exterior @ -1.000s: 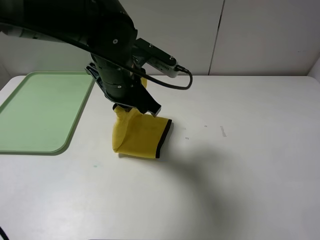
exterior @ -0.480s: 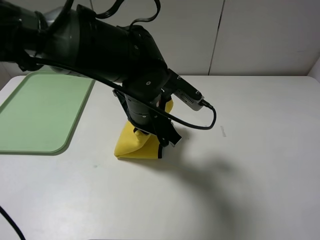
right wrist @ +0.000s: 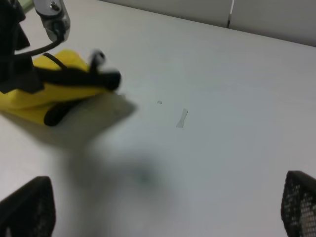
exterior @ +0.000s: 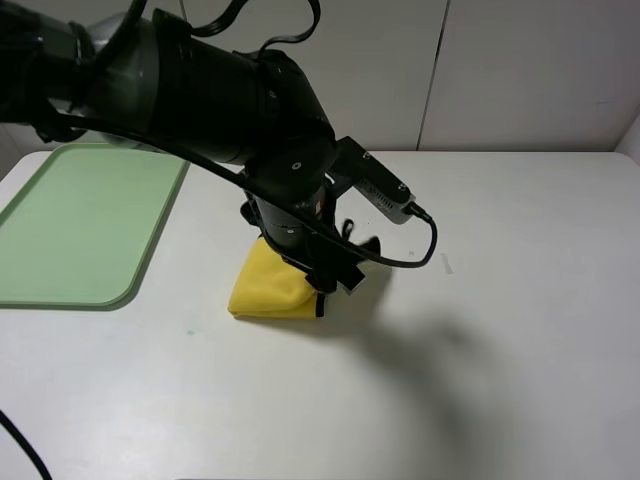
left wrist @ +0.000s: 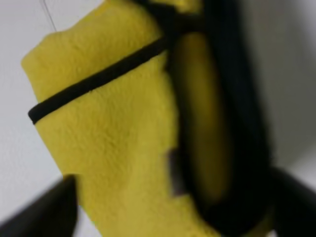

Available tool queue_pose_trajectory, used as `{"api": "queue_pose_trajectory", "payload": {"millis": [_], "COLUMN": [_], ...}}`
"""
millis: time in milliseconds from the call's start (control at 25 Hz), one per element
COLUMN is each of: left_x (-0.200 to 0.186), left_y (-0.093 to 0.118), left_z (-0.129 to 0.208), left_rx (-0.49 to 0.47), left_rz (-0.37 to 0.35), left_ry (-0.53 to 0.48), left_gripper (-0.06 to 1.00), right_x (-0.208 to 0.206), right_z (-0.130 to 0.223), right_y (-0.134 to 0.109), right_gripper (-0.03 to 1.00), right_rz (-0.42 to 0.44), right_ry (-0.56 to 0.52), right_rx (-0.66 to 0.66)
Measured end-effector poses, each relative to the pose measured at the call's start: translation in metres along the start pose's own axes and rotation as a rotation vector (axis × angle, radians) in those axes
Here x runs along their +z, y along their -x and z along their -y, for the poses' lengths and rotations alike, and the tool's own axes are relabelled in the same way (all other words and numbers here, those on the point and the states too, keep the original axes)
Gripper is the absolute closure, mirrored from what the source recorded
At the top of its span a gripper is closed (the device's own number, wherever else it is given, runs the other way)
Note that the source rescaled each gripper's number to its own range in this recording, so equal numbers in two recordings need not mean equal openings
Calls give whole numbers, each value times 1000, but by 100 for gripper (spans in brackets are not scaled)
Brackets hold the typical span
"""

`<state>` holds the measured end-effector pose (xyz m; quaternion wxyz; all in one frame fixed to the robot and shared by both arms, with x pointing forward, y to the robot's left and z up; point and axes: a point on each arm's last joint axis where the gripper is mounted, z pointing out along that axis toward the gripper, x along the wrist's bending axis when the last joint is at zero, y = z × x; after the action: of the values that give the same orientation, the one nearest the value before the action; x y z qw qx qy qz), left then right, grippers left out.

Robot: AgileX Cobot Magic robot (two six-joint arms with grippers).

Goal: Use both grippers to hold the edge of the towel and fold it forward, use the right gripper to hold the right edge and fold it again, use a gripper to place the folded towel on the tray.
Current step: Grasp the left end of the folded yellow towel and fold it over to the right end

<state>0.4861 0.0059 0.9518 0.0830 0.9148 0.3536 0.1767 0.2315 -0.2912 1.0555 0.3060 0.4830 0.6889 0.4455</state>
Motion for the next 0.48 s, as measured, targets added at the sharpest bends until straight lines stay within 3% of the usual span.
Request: {"api": "queue_pose_trajectory", "payload": {"millis": [160,480], "left_x": [0,-20], "left_y": [0,-8], "left_z": [0,-2], "left_rx": [1,-37], "left_rz": [0,4], "left_ry": [1,51], "left_gripper": [-3,-5], "right_x": [0,0], "right_z": [0,0], "right_y": [0,0], "right_gripper": [-3,-3], "right_rz": [0,0], "right_ry": [0,0], "right_rx": [0,0]}}
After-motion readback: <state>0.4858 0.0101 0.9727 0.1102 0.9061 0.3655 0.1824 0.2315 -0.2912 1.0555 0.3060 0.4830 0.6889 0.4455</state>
